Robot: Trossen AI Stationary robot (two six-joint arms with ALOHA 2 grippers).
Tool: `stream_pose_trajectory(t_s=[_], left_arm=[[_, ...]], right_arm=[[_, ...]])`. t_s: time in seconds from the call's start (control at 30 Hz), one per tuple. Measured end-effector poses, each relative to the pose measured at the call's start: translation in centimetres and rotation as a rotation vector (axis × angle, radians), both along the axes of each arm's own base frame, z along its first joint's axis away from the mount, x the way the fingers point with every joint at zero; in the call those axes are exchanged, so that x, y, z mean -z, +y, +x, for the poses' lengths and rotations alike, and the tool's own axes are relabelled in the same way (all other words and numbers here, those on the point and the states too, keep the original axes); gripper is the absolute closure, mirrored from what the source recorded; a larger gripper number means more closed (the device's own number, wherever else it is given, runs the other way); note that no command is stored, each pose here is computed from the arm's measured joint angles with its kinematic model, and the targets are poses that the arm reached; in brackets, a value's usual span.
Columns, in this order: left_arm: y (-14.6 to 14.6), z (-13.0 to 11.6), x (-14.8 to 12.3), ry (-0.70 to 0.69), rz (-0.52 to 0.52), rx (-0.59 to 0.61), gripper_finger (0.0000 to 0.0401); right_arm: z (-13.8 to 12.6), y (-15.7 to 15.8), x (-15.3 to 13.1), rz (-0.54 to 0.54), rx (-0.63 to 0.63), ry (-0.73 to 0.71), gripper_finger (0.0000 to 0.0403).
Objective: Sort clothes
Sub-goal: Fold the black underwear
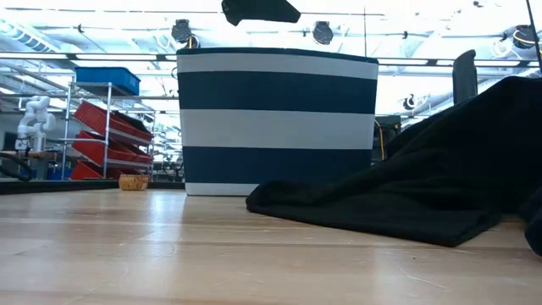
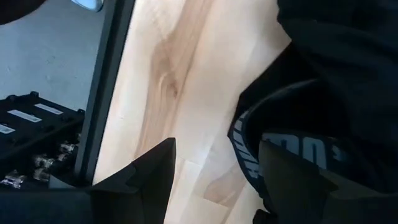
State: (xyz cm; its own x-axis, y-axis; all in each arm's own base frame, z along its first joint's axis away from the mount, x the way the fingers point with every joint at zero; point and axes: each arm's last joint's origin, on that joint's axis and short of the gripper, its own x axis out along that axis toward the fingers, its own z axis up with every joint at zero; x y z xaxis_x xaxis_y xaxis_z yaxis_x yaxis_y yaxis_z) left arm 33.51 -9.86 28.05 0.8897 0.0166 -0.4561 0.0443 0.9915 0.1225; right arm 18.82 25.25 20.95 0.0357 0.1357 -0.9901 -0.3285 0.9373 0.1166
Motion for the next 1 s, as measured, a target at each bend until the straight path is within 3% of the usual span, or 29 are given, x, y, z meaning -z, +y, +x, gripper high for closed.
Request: stream_pose_trajectory(t_s=[0.5,0.83,1.0], left_arm=[[0.0,0.0,0.0,-0.003,0.004,0.003,0.0166],[0.0,0.0,-0.1,-0.007,0.019,0.010,0.0166],[0.0,0.0,-0.1,-0.006,0.019,0.010,0.0166]], right_arm=[[0.3,-0.8,-0.4,-0.102,0.008,-0.060,0.0183],[2.6,-0.7,-2.7,-0.070,-0.041,-0.213,0.0183],[2.7,-1.3,-2.9,-0.094,-0.011,-0.181,0.0183]])
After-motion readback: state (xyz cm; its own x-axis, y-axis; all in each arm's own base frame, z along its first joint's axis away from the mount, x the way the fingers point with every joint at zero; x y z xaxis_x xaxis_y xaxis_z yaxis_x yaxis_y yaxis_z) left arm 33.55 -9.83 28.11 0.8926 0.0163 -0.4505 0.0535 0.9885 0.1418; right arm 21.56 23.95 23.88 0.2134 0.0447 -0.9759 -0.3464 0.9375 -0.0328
